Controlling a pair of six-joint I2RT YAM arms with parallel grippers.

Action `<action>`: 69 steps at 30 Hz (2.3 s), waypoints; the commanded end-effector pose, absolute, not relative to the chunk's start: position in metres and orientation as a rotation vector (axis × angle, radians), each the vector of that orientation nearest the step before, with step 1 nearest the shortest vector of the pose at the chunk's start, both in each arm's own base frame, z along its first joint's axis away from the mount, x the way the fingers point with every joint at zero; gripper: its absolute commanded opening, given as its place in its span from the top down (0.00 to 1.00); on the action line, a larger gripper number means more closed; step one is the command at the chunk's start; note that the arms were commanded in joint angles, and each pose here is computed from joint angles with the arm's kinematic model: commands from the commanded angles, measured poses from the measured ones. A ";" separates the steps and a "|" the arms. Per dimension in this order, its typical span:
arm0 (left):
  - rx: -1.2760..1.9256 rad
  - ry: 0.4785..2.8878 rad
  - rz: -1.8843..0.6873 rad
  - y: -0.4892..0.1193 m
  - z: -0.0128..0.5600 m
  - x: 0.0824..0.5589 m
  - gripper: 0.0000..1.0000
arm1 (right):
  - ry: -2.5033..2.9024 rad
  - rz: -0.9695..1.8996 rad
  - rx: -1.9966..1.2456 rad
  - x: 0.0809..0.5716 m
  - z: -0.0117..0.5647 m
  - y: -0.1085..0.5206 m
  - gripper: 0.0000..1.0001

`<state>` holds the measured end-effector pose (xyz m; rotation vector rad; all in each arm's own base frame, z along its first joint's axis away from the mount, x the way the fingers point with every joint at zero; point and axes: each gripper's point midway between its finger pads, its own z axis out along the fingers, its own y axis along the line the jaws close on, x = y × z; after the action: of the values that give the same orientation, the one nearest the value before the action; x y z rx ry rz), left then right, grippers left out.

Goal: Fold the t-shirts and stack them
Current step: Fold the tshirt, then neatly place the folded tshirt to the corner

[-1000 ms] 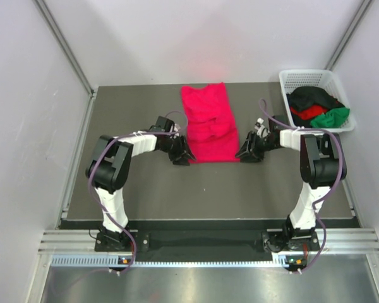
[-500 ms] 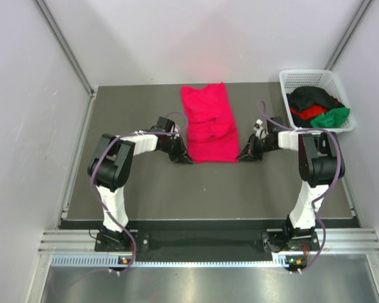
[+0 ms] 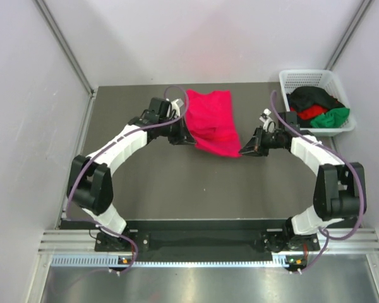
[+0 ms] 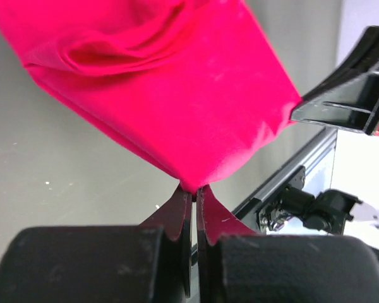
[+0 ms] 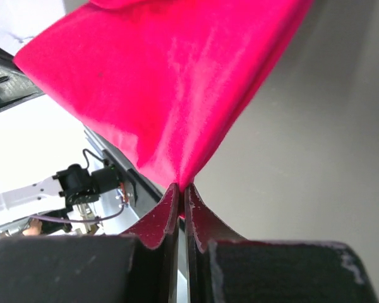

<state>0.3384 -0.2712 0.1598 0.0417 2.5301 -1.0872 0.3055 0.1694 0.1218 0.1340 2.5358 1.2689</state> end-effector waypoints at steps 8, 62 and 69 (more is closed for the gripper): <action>0.195 2.468 -1.045 -0.262 0.195 0.306 1.00 | 2.468 1.280 0.069 0.278 0.160 0.168 1.00; 0.027 2.395 -1.022 -0.226 0.053 0.544 0.26 | 2.260 1.298 -0.054 0.516 0.105 0.203 0.43; 0.015 2.411 -1.190 -0.247 0.020 0.541 0.28 | 2.292 1.263 -0.055 0.524 0.083 0.204 0.43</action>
<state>0.5499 -0.2333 0.0550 0.0266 2.3617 -1.0999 0.5150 0.1958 0.0745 0.0255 2.3306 1.2886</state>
